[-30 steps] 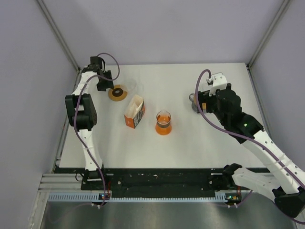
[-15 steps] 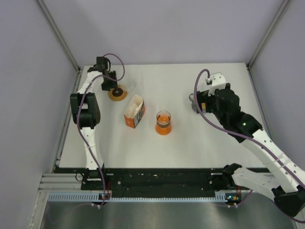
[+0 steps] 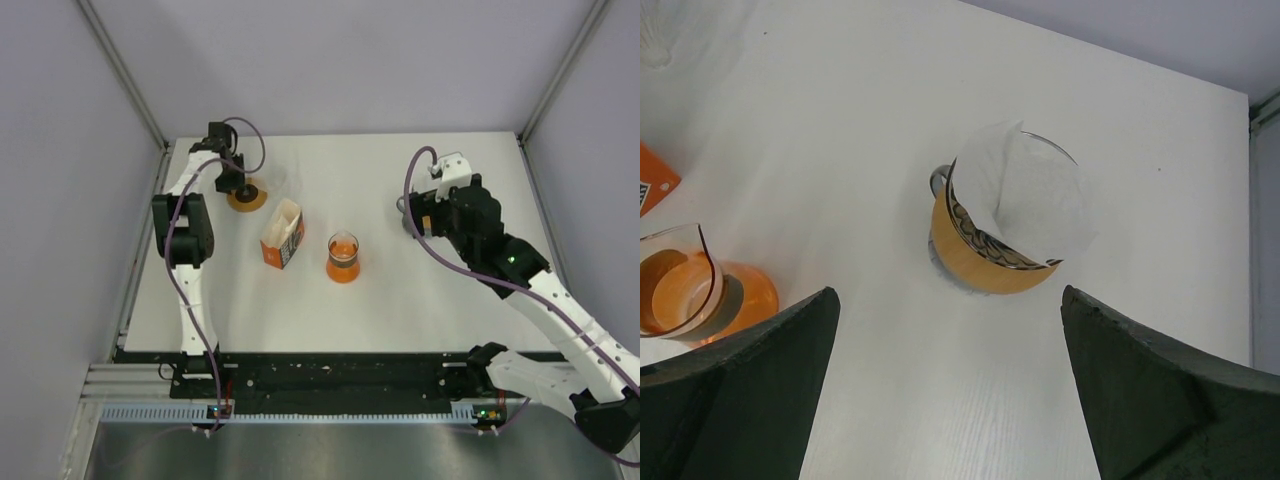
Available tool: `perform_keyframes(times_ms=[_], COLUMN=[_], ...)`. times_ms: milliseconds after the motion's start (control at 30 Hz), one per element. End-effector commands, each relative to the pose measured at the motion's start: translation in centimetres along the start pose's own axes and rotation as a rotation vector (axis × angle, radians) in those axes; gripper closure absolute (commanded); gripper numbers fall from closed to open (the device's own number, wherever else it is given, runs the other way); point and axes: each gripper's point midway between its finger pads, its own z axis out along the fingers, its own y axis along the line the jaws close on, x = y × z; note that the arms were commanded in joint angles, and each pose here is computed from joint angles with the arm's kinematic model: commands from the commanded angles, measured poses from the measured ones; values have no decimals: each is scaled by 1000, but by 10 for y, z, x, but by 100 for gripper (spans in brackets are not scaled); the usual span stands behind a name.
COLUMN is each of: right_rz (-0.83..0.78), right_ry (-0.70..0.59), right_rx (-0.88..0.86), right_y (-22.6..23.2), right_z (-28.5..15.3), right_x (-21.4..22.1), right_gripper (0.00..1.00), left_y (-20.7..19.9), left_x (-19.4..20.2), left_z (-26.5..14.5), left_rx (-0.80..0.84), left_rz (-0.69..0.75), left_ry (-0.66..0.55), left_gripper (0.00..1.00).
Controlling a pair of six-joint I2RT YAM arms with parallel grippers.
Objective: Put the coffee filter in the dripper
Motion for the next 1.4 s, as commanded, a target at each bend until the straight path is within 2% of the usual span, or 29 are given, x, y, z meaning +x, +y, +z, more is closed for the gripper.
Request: perform_keyframes(times_ms=[0, 167, 267, 333, 400, 433, 533, 700, 933, 1067, 1233, 1367], right_rz=[2, 2, 4, 5, 3, 3, 4, 2, 0, -9, -37, -41], right_ry=[-40, -41, -46, -47, -47, -47, -47, -42, -36, -59, -81, -84], right_rx=[-6, -7, -9, -6, -6, -6, -9, -12, -59, -187, -405, -493], right_y=[-2, -2, -2, -3, -3, -3, -2, -1, 7, 27, 63, 79], right_z=[-1, -2, -3, -4, -3, -4, -3, -4, -4, -10, -20, -23], right_x=[-15, -15, -17, -17, -18, -18, -18, -16, -14, -22, -28, -33], right_gripper=[8, 8, 8, 8, 8, 8, 8, 8, 8, 8, 8, 8], left_y=[12, 14, 17, 15, 12, 11, 9, 8, 11, 8, -21, -40], left_x=[1, 9, 14, 14, 14, 11, -7, -47, -80, -90, -90, -86], left_z=[10, 25, 32, 32, 30, 27, 9, -44, -114, -147, -194, -231], left_rx=[-55, -64, -80, -72, -55, -47, -41, -15, 7, 28, 201, 317], left_rz=[25, 52, 58, 59, 56, 52, 41, 48, 67, 74, 125, 144], left_ry=[12, 48, 67, 68, 66, 59, 6, -136, -271, -328, -368, -397], left_gripper=[56, 55, 60, 74, 96, 100, 100, 100, 100, 100, 100, 100])
